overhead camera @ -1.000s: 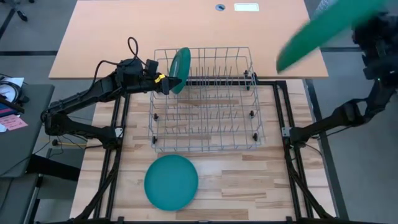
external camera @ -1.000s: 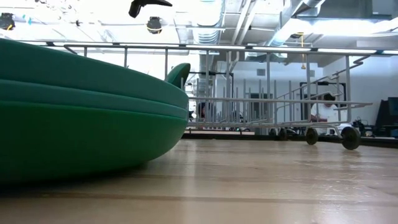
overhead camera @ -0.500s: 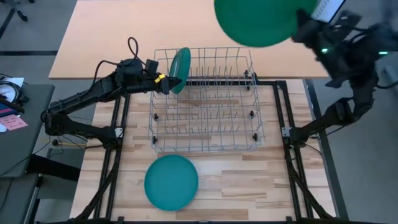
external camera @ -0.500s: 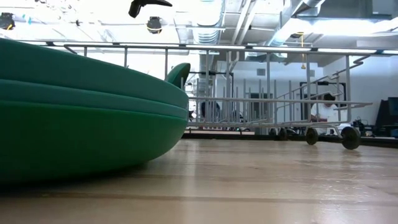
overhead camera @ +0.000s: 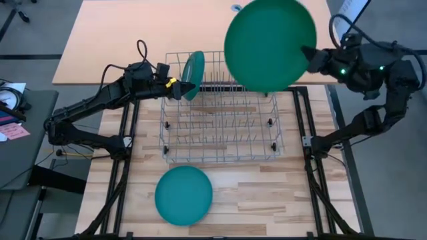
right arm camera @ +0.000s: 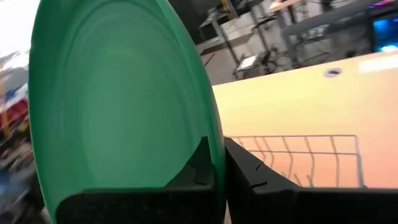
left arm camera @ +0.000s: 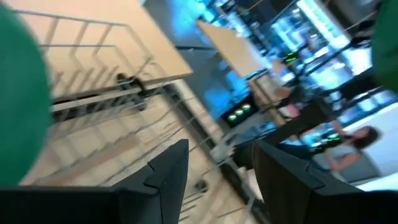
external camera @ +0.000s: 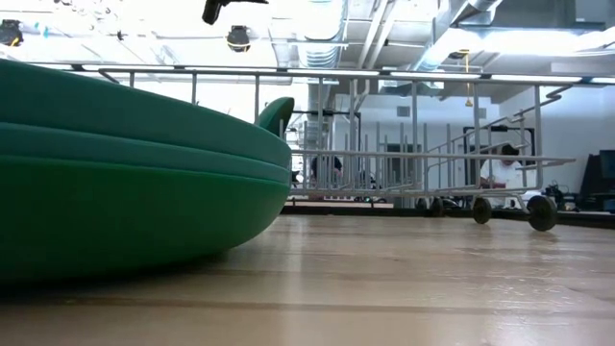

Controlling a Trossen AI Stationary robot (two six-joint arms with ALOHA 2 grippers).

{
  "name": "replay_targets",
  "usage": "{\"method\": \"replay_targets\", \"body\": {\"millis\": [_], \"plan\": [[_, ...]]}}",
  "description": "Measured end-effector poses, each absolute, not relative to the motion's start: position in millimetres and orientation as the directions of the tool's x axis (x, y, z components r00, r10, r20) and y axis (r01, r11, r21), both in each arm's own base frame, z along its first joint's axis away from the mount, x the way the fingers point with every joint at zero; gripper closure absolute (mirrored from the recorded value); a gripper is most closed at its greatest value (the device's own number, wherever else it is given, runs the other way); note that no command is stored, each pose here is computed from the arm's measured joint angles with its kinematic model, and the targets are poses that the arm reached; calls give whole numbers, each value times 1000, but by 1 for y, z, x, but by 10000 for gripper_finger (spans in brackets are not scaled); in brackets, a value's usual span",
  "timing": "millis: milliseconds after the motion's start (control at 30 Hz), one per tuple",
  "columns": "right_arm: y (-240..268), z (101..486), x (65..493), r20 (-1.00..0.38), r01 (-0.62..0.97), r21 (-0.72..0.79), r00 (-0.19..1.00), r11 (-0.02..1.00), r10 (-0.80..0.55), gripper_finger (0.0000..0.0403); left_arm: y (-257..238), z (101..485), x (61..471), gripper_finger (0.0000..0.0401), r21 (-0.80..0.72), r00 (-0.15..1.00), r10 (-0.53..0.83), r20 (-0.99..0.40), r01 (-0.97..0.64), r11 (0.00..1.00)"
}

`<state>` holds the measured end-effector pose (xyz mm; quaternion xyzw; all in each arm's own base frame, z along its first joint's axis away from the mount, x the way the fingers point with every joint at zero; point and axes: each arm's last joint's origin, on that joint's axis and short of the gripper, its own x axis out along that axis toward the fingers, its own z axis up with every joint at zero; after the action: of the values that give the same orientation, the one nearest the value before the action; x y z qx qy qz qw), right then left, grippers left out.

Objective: Sort dishes
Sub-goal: Put the green plate in the dish rack

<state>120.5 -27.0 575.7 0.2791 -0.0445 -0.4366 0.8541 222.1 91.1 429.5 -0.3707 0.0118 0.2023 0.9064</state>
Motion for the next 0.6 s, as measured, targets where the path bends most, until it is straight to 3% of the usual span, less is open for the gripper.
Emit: {"method": "replay_targets", "body": {"millis": [400, 600], "plan": [[-29, 568, 145, -206, 800, 330, 579, 501, -789, 390, 83, 454, 227, 228, -699, 937, 342, 78, -193, 689], [-31, 567, 157, -204, 818, 159, 575, 553, -792, 390, 83, 455, 226, 228, -772, 929, 361, 87, -166, 614]]}}
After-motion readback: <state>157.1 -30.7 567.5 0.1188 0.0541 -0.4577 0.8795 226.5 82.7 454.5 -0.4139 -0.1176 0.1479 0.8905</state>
